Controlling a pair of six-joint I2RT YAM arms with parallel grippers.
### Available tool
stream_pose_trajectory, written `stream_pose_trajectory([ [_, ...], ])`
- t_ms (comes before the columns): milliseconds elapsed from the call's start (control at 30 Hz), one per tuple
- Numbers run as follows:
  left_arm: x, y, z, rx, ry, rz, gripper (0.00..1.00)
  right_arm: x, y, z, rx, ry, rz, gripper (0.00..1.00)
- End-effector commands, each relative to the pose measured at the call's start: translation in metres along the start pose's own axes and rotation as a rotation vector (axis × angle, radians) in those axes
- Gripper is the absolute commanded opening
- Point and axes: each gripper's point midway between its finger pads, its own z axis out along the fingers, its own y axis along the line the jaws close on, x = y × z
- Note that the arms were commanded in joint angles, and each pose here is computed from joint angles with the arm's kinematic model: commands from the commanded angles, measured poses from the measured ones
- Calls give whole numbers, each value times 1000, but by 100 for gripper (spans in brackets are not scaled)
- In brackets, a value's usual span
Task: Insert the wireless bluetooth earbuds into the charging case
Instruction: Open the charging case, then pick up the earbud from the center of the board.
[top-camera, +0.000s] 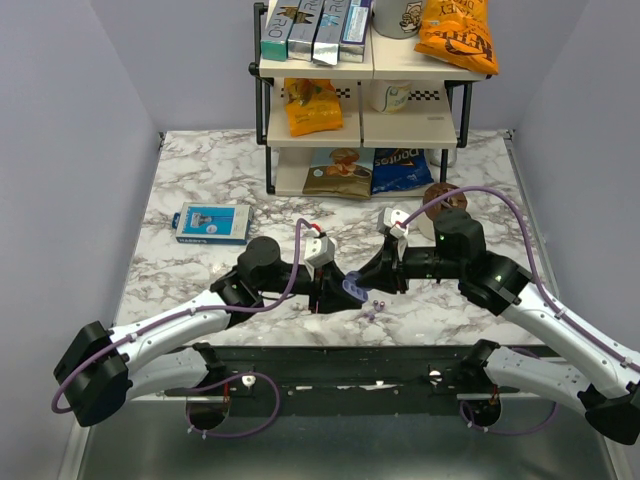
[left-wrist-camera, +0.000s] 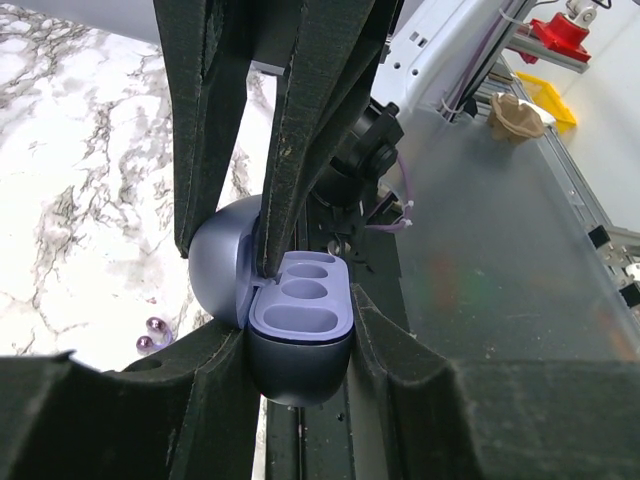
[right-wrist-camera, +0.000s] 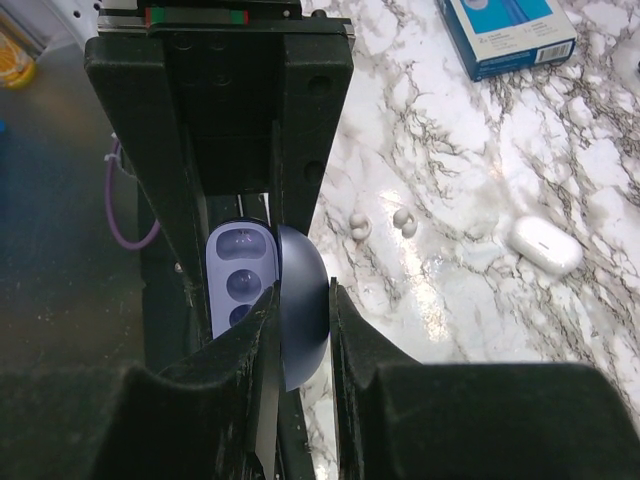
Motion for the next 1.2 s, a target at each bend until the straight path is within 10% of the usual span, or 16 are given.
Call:
stream_pose_trajectory([
  [0,-12,0,-1,-14,-55,63,0,-6,6,1,-27,-18,10,23],
  [233,-16,3,-3,-47,-84,66,0,-18,5,-5,5,-53,12,71],
  [533,-19,17,-11,-164,-124,50,0,-40,-47,-50,441,-258,98,86],
  [733,-10,31,-26,-320,-187,69,0,33,-75,-49,627,-147,333,93],
  [1033,8,34,-43,-398,-258,48,0,141,-78,-24,669,83,547,23],
  [1167,15,32,-44,-393,-262,35,0,157,-70,-15,609,140,554,20],
])
